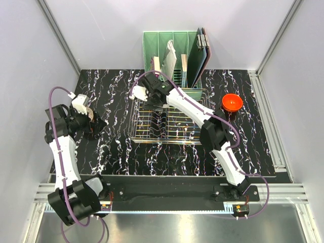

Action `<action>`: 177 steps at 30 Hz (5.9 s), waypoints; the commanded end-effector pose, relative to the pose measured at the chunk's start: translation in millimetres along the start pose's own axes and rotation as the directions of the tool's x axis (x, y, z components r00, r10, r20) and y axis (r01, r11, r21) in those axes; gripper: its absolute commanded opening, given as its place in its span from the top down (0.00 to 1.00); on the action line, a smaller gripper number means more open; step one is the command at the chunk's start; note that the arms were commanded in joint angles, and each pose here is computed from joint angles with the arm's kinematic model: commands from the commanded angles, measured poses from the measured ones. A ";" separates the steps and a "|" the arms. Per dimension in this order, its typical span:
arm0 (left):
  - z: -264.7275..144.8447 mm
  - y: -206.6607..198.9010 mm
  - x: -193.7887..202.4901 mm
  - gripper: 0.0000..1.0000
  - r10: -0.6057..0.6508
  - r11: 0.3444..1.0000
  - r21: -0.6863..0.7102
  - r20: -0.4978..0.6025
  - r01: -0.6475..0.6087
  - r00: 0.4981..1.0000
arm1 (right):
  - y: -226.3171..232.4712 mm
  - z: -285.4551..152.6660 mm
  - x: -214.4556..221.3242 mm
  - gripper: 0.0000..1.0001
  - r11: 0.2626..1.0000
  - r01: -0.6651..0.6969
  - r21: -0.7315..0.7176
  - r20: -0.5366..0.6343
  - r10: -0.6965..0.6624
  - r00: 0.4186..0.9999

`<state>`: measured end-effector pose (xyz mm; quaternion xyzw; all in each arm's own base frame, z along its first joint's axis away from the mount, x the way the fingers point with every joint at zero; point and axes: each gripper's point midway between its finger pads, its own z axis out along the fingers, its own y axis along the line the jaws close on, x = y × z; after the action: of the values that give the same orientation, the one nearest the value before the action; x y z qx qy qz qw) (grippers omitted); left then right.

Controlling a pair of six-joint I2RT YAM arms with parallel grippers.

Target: Load the bowls into the dish rack

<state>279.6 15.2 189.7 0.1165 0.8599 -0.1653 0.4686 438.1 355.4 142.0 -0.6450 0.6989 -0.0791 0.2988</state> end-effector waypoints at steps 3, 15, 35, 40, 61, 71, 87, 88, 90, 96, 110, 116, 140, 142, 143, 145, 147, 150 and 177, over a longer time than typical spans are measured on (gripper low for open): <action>1.9 1.2 -0.2 0.01 0.019 0.999 0.029 0.020 -0.019 1.000 | -16.6 -12.5 -22.0 0.41 0.996 0.070 0.059 0.062 -0.074 0.995; 0.8 2.2 1.8 0.01 0.010 0.999 0.040 0.023 -0.011 1.000 | -17.4 -15.0 -18.2 0.00 0.996 0.061 0.070 0.043 -0.064 0.997; -12.9 -45.0 -44.0 0.01 0.230 0.968 0.088 0.074 -0.236 0.970 | -137.6 -222.5 73.5 0.00 0.829 -0.519 0.209 0.345 0.434 0.832; 3.6 -73.8 -54.9 0.01 0.258 0.952 0.152 0.068 -0.266 0.964 | -159.8 -197.0 202.0 0.01 0.600 -0.724 0.340 0.244 0.687 0.684; 13.1 -100.0 -57.8 0.01 0.276 0.945 0.165 0.063 -0.282 0.959 | -97.0 -72.2 431.9 0.09 0.175 -0.952 0.253 0.094 0.974 0.204; 13.8 -105.0 -56.0 0.01 0.290 0.939 0.176 0.063 -0.296 0.955 | -73.3 -33.2 436.4 0.28 0.106 -0.979 0.173 0.012 0.994 0.110; 19.1 -115.5 -62.6 0.01 0.294 0.931 0.208 0.060 -0.300 0.954 | -93.2 -114.4 386.7 1.00 0.087 -0.990 0.109 0.138 0.985 0.102; 21.9 -115.9 -63.0 0.01 0.294 0.933 0.204 0.050 -0.298 0.955 | -96.0 -126.9 376.5 1.00 0.088 -0.992 0.089 0.163 0.981 0.102; 32.4 -122.6 -63.2 0.01 0.293 0.933 0.213 0.020 -0.290 0.956 | -104.6 -165.0 355.7 1.00 0.111 -0.991 0.080 0.229 0.965 0.127; 57.4 -138.0 -85.2 0.01 0.344 0.921 0.197 -0.007 -0.336 0.939 | -104.0 -225.3 262.5 1.00 0.349 -0.932 0.100 0.319 0.876 0.362; 63.8 -214.3 -174.8 0.01 0.296 0.873 0.356 0.151 -0.332 0.943 | -61.7 -187.1 129.6 1.00 0.613 -0.788 0.065 0.230 0.759 0.609; 92.9 -235.5 -163.4 0.01 0.298 0.861 0.402 0.094 -0.310 0.950 | -48.9 -161.4 99.7 1.00 0.689 -0.721 0.077 0.184 0.701 0.690; 146.5 -261.8 -132.9 0.17 0.363 0.853 0.405 -0.006 -0.330 0.932 | -32.9 -181.8 43.0 1.00 0.741 -0.671 0.002 0.246 0.650 0.719; 150.3 -262.4 -127.8 0.19 0.369 0.852 0.407 -0.018 -0.330 0.929 | -33.8 -186.2 41.4 1.00 0.738 -0.674 -0.002 0.256 0.652 0.713; 151.5 -263.1 -125.9 0.19 0.372 0.851 0.409 -0.022 -0.331 0.928 | -34.1 -188.7 40.4 1.00 0.738 -0.675 -0.006 0.262 0.653 0.711; 154.3 -263.7 -122.6 0.20 0.375 0.850 0.411 -0.030 -0.331 0.926 | -35.4 -192.1 39.7 1.00 0.736 -0.677 -0.006 0.270 0.653 0.708; 155.2 -265.0 -120.5 0.21 0.377 0.848 0.415 -0.034 -0.330 0.926 | -37.0 -194.6 40.3 1.00 0.735 -0.679 0.002 0.275 0.652 0.707; 152.6 -265.3 -117.9 0.23 0.369 0.851 0.416 -0.041 -0.320 0.929 | -40.9 -193.5 45.6 1.00 0.723 -0.690 0.035 0.268 0.659 0.703; 127.9 -233.6 -154.2 0.11 0.247 0.951 0.172 0.069 -0.256 0.966 | -46.0 -184.9 34.7 1.00 0.571 -0.821 -0.021 0.308 0.784 0.538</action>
<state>371.1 -262.5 271.3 0.2874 0.8229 -0.1938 0.4501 377.2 255.9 257.0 -0.2594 0.8846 0.0756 0.3802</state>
